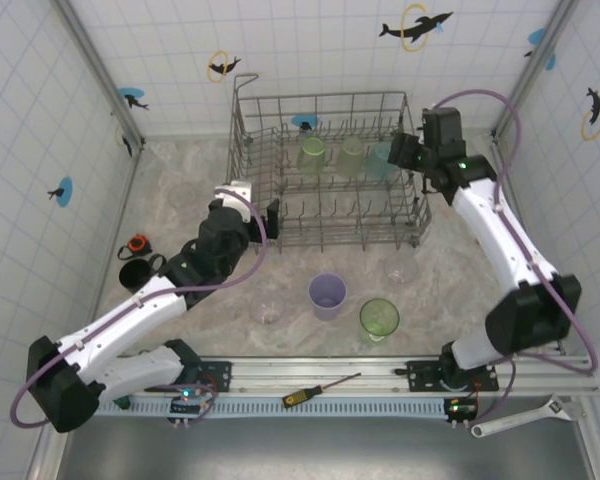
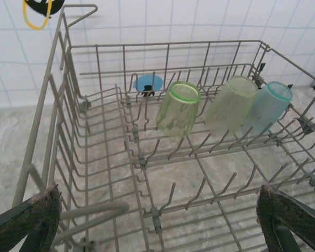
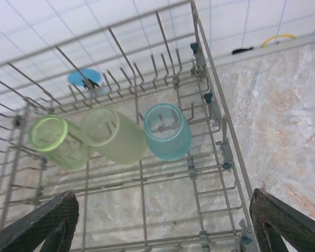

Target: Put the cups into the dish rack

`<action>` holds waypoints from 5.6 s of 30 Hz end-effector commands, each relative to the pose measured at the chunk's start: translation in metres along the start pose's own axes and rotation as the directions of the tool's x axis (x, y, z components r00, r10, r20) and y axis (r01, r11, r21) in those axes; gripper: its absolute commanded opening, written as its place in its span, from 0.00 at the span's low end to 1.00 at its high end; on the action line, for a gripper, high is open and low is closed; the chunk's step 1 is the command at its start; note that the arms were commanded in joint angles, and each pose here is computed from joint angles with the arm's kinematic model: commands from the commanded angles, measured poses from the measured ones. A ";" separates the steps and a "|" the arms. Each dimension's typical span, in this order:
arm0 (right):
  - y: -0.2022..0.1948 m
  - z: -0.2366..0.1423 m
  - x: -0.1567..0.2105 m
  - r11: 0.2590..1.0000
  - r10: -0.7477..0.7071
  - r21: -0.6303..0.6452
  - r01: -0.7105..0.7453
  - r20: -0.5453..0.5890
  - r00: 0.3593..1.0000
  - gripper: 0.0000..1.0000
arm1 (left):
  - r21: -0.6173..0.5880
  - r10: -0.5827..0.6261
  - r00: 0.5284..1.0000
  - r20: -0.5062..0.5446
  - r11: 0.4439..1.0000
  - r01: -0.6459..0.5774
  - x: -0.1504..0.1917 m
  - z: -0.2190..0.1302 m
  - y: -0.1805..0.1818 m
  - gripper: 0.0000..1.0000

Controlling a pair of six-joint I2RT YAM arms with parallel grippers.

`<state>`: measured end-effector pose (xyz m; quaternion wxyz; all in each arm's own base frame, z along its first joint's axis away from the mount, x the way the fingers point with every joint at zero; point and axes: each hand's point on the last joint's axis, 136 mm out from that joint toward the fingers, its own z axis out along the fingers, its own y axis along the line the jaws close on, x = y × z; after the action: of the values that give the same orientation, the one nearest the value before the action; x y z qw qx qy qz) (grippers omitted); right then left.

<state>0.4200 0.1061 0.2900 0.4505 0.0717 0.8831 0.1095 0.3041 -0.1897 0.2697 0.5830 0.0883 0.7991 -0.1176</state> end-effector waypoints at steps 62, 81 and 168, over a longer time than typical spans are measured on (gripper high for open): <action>-0.020 -0.087 0.126 0.988 0.083 -0.126 -0.092 -0.078 0.994 1.00 | 0.322 0.080 0.805 -0.588 0.936 0.142 0.158 -0.029 -0.139 0.00; 0.001 -0.087 0.109 0.971 0.103 -0.211 -0.112 -0.054 0.993 1.00 | 0.413 0.008 0.920 -0.392 0.895 0.169 0.047 -0.049 -0.153 0.00; 0.120 -0.037 0.003 0.288 0.504 -0.823 -0.489 -0.304 0.808 1.00 | 0.659 -0.405 0.779 -0.479 0.420 0.624 -0.057 0.108 -0.120 0.00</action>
<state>0.3915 0.2158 0.3208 0.3563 0.1060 0.6598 0.6531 0.3900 -0.3347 0.2965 0.3110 0.0854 0.7265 -0.6068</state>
